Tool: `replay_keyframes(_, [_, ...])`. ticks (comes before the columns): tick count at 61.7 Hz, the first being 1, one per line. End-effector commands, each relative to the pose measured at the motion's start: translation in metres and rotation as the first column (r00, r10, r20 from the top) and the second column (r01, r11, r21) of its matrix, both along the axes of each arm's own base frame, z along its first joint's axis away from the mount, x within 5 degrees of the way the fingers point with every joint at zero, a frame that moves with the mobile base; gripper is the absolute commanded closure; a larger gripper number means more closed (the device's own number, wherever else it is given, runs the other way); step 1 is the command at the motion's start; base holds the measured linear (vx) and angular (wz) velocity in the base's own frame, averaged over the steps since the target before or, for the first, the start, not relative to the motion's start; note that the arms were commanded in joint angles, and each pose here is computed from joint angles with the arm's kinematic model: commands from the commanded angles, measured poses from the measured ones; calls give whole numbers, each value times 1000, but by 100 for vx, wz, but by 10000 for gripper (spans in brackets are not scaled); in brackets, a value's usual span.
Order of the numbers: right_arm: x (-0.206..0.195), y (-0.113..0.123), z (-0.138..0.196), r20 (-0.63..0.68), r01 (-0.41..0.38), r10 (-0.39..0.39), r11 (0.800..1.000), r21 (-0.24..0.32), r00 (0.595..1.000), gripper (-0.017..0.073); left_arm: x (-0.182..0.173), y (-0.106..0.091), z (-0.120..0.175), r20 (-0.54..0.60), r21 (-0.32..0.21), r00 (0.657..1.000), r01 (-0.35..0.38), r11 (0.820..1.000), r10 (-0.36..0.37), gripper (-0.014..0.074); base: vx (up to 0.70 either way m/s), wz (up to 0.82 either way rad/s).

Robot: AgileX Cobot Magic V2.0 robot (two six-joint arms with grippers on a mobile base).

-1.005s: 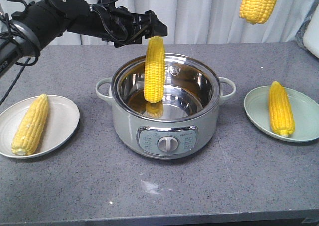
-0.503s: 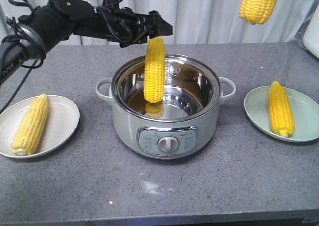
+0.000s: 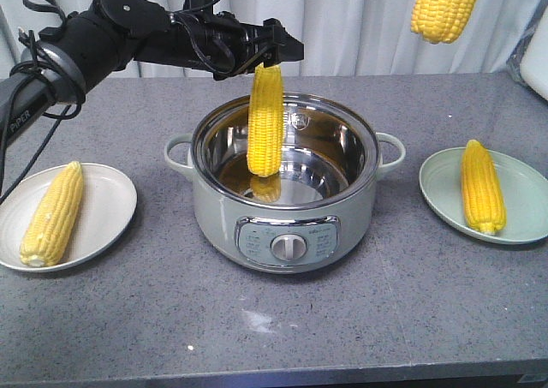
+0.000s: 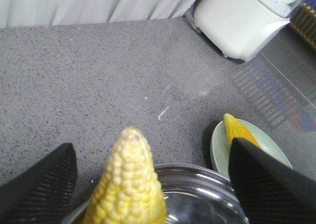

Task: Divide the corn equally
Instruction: 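Move the left gripper to the last cob in the pot and grasp, then lift the last cob out of the pot with the left gripper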

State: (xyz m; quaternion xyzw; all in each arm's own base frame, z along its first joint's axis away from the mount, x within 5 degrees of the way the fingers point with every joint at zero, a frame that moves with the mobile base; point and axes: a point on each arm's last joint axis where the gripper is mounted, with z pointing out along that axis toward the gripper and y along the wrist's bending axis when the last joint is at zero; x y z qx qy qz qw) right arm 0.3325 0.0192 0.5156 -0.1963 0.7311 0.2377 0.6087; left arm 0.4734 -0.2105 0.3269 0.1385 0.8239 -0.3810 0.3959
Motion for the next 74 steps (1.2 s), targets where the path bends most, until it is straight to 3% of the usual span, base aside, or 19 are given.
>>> replay_keyframes(1, [-16, 0, 23, 86, 18, -21, 999, 46, 996, 552, -14, 3, 48, 98, -84, 995, -11, 996, 19, 5, 0, 0])
replay_keyframes(18, [-17, 1, 23, 78, 8, -12, 999, 42, 997, 552, -14, 4, 44, 99, -42, 995, -9, 999, 13, 5, 0, 0])
replay_keyframes(54, [-17, 1, 23, 78, 11, -14, 999, 45, 997, 552, -10, 0, 32, 71, -31, 997, -4, 999, 6, 18, 0, 0])
replay_keyframes(63, [-17, 1, 23, 79, 12, -15, 999, 46, 997, 552, -11, -1, 32, 65, -28, 998, 4, 1000, -2, 116, 0, 0])
replay_keyframes(74, [-17, 1, 23, 79, 12, -15, 999, 46, 997, 552, -11, -1, 32, 64, -28, 998, 4, 1000, -2, 337, 0, 0])
